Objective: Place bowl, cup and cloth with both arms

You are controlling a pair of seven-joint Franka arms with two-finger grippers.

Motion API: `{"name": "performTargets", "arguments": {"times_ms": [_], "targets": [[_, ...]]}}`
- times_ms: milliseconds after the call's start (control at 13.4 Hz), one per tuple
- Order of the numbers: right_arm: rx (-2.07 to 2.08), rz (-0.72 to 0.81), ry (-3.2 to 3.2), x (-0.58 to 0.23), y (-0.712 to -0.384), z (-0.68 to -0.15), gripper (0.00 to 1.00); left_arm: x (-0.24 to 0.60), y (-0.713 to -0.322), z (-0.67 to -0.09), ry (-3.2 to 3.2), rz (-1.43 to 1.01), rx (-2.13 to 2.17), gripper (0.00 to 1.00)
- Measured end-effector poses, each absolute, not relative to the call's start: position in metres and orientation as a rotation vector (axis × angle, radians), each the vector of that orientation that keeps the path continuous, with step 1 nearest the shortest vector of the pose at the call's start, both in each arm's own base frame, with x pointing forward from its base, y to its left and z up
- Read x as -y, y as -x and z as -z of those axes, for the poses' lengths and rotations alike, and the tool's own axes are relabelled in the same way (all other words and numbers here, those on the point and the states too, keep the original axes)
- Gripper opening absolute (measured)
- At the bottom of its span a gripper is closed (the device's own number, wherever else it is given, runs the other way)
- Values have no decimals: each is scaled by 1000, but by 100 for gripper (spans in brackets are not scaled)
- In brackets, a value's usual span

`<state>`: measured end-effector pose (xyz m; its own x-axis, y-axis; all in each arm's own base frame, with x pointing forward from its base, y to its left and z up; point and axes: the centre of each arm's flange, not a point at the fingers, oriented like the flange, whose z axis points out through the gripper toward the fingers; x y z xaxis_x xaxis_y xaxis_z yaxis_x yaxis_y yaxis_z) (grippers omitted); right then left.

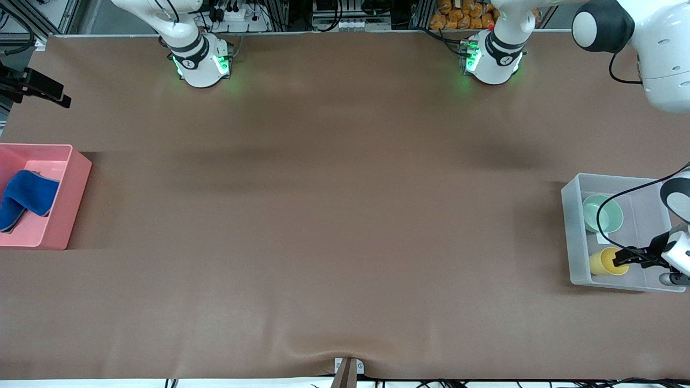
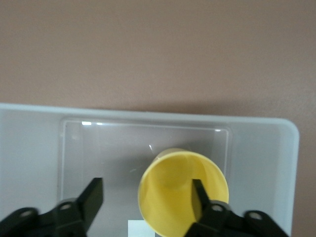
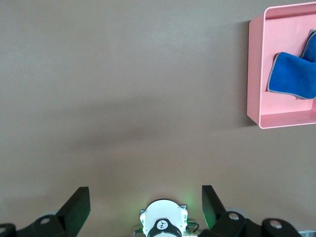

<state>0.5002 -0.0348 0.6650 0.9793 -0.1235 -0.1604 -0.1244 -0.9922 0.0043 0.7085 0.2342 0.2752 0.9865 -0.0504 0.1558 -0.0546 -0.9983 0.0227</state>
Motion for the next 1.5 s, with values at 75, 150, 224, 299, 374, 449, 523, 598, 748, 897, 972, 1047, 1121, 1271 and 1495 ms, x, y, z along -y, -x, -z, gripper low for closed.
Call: {"name": "performTargets", "arguments": {"times_ms": [75, 150, 224, 299, 374, 449, 523, 598, 748, 897, 972, 1047, 1121, 1271, 1495], "targets": [[-201, -252, 3119, 37, -500, -665, 100, -236, -710, -284, -3108, -263, 82, 98], [-212, -252, 3117, 40, -500, -665, 100, -237, -711, -295, -3117, -285, 88, 100], [-225, -252, 3115, 44, -499, -665, 100, -239, -711, -310, -3128, -301, 102, 100], [-237, -252, 3114, 48, -499, -665, 100, -237, -709, -326, -3134, -298, 122, 100], [-243, -249, 3113, 50, -500, -665, 100, -231, -707, -343, -3128, -278, 144, 100], [-244, -235, 3114, 51, -501, -664, 100, -222, -705, -359, -3111, -256, 150, 100], [-243, -215, 3116, 51, -504, -664, 100, -211, -701, -375, -3094, -237, 131, 100], [-242, -196, 3118, 51, -508, -663, 100, -197, -698, -392, -3080, -225, 83, 100], [-238, -169, 3113, 49, -513, -661, 100, -166, -692, -420, -3096, -186, -16, 100], [-231, -141, 3086, 46, -516, -662, 100, -128, -687, -443, -3136, -138, -84, 100], [-230, -139, 3079, 45, -516, -662, 100, -111, -684, -453, -3142, -120, -84, 100], [-228, -139, 3074, 45, -516, -662, 100, -97, -679, -465, -3142, -104, -74, 100], [-228, -139, 3072, 44, -516, -662, 100, -92, -672, -476, -3138, -97, -66, 100], [-229, -140, 3072, 45, -516, -662, 100, -93, -651, -500, -3120, -104, -71, 100], [-231, -142, 3072, 45, -516, -661, 100, -91, -602, -533, -3112, -107, -53, 100]]}}
